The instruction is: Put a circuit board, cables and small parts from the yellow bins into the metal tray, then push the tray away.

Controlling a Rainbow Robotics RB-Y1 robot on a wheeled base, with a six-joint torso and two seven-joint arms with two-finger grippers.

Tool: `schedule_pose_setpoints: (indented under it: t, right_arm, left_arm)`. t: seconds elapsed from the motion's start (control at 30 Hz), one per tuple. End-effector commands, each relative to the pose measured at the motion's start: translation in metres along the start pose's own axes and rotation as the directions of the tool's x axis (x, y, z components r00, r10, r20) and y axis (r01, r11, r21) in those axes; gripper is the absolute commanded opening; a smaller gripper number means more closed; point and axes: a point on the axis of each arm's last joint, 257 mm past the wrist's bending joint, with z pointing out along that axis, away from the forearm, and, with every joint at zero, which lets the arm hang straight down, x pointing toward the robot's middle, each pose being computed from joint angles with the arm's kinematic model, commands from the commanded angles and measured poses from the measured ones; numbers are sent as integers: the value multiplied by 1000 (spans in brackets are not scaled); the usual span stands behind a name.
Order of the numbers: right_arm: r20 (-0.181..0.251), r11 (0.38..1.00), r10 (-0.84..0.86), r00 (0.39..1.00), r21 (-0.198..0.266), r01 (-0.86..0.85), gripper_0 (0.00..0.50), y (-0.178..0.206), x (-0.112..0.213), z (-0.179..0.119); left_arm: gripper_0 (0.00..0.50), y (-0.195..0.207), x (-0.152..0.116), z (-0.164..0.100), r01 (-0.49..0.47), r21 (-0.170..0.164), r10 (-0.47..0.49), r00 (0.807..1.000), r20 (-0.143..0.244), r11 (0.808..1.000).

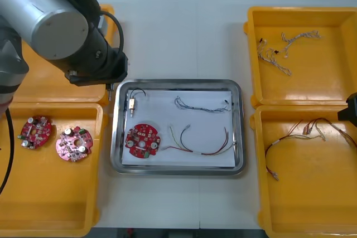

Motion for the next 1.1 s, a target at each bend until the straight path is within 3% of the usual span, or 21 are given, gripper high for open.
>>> schedule_pose_setpoints:
  t: [0.03, 0.23, 0.8, 1.1]
  right_arm:
    - [25, 998, 54, 998, 35, -55, 500, -14, -2, -13]
    - [7, 997, 65, 998, 50, -65, 500, -20, 7, -9]
    - [3, 996, 69, 998, 53, -69, 500, -21, 9, -8]
    - [-1, 997, 67, 998, 44, -67, 500, -19, 10, -7]
  left_arm:
    - [0, 14, 16, 11, -76, -55, 76, 997, -6, 996]
    - [0, 12, 21, 20, -73, -73, 73, 997, 2, 995]
    - [0, -28, 20, 44, -59, 4, 59, 996, 69, 998]
    - [0, -44, 13, 66, -69, 22, 66, 993, 101, 997]
